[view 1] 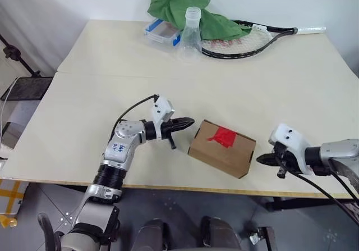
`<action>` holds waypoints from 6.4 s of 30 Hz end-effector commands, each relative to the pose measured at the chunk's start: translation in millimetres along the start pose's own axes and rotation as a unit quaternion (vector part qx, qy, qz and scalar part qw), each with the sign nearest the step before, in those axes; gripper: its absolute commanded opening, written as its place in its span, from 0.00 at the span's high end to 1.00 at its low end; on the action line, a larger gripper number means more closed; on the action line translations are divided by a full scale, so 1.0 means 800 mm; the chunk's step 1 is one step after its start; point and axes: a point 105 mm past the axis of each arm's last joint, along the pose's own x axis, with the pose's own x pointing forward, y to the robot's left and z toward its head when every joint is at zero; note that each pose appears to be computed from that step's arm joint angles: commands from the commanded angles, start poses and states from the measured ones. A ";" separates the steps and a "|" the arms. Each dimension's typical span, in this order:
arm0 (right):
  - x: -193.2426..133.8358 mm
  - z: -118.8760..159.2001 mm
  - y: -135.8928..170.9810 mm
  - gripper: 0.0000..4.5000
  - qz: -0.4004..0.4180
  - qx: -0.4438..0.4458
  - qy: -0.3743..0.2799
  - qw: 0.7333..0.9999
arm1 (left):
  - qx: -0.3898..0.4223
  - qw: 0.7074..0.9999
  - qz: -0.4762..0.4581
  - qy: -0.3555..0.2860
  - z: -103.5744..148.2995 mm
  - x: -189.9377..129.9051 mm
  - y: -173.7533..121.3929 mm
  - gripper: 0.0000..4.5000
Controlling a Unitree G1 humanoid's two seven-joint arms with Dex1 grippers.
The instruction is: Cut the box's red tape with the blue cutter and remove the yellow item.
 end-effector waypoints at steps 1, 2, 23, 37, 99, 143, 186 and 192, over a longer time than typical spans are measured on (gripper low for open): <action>-0.004 0.020 0.008 1.00 0.013 -0.002 -0.027 1.000 | 0.012 0.999 -0.026 -0.016 0.019 0.016 -0.008 0.99; -0.003 0.021 0.010 1.00 0.018 -0.002 -0.027 0.999 | 0.011 0.999 -0.026 -0.020 0.021 0.019 -0.008 0.99; -0.028 -0.013 -0.003 1.00 -0.044 0.009 0.022 0.999 | 0.072 0.995 0.056 -0.030 0.045 0.003 0.059 0.99; -0.075 0.052 -0.068 0.40 -0.113 -0.064 -0.146 0.981 | 0.045 0.992 0.110 -0.044 0.082 -0.141 0.077 0.56; -0.055 0.087 -0.041 0.00 -0.069 -0.100 -0.189 0.975 | 0.046 0.976 0.012 0.214 -0.069 -0.206 0.062 0.58; 0.079 0.196 0.126 0.52 0.197 -0.255 -0.156 0.934 | 0.147 0.972 -0.008 0.183 -0.031 -0.240 -0.049 0.83; 0.195 0.155 0.163 1.00 0.241 -0.342 -0.077 0.905 | 0.138 0.955 -0.063 0.255 -0.078 -0.220 -0.059 0.91; 0.207 0.160 0.177 1.00 0.253 -0.340 -0.086 0.902 | 0.139 0.955 -0.067 0.252 -0.079 -0.217 -0.061 0.91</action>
